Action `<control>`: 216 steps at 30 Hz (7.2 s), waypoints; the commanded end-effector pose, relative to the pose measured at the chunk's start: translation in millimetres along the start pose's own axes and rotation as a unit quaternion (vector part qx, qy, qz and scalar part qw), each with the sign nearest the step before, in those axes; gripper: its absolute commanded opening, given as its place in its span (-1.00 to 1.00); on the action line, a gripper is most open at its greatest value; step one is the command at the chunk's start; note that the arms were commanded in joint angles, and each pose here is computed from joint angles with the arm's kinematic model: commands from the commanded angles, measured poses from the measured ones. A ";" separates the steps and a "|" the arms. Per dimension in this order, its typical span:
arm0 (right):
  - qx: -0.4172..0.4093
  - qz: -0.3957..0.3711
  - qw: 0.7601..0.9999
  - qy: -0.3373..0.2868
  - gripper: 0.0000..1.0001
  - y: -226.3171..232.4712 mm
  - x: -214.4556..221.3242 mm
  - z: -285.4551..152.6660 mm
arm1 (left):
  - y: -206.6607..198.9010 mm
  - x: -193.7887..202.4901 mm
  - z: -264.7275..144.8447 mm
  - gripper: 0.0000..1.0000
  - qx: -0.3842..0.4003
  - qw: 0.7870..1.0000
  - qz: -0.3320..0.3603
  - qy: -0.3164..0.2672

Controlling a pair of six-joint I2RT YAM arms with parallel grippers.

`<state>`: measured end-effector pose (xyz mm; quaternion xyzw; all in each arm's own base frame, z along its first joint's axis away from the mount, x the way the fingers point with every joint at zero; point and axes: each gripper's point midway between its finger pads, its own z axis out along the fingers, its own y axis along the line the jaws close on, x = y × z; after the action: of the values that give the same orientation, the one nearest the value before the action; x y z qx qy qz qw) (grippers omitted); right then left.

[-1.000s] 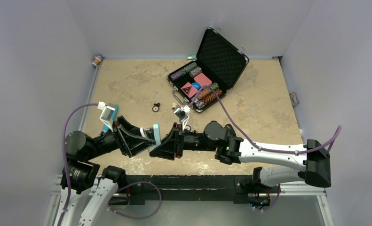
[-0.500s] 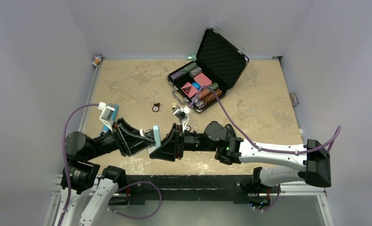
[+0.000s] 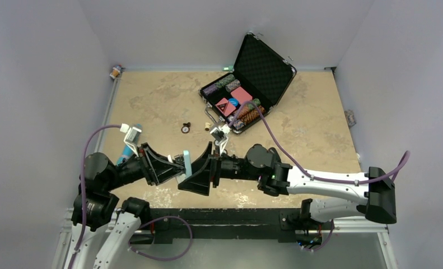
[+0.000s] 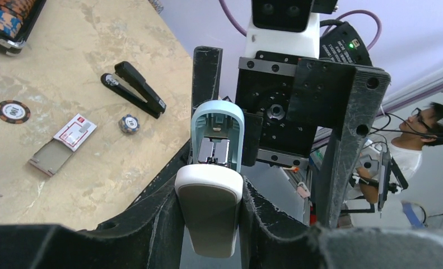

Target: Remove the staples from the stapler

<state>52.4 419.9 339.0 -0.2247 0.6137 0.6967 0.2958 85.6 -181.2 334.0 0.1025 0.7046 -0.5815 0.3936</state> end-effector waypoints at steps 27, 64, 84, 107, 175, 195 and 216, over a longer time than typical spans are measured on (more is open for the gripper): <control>0.201 0.070 0.973 -0.092 0.32 -77.7 -11.2 -67.9 | 166.4 1.7 7.9 -1.00 -0.320 0.943 0.003 0.092; 0.272 0.125 0.953 -0.041 -1.00 -173.9 -24.3 42.3 | 215.6 17.4 -11.7 -1.00 -0.434 0.886 -0.024 0.161; 0.285 0.136 0.948 -0.031 -1.00 -207.5 -21.5 54.3 | 217.0 19.0 -11.5 -1.00 -0.435 0.885 -0.026 0.165; 0.278 0.142 0.950 -0.011 -1.00 -229.6 -5.3 57.6 | 215.3 20.0 -8.0 -1.00 -0.423 0.890 -0.025 0.168; 0.364 0.161 0.907 0.140 0.73 -138.7 211.6 9.7 | 215.8 14.6 -14.9 -1.00 -0.442 0.884 -0.016 0.152; 0.189 0.163 0.968 -0.034 0.76 -65.4 113.3 -17.3 | 166.9 12.7 6.5 -1.00 -0.326 0.938 -0.031 0.115; 0.100 0.064 0.975 -0.190 0.80 18.7 -14.5 -41.2 | 8.3 -38.5 19.4 -1.00 -0.052 0.980 -0.189 -0.043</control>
<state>33.2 381.5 301.4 -0.0436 0.6710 0.6636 0.3279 134.0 -185.6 315.2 -0.0644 0.7625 -0.5724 0.2948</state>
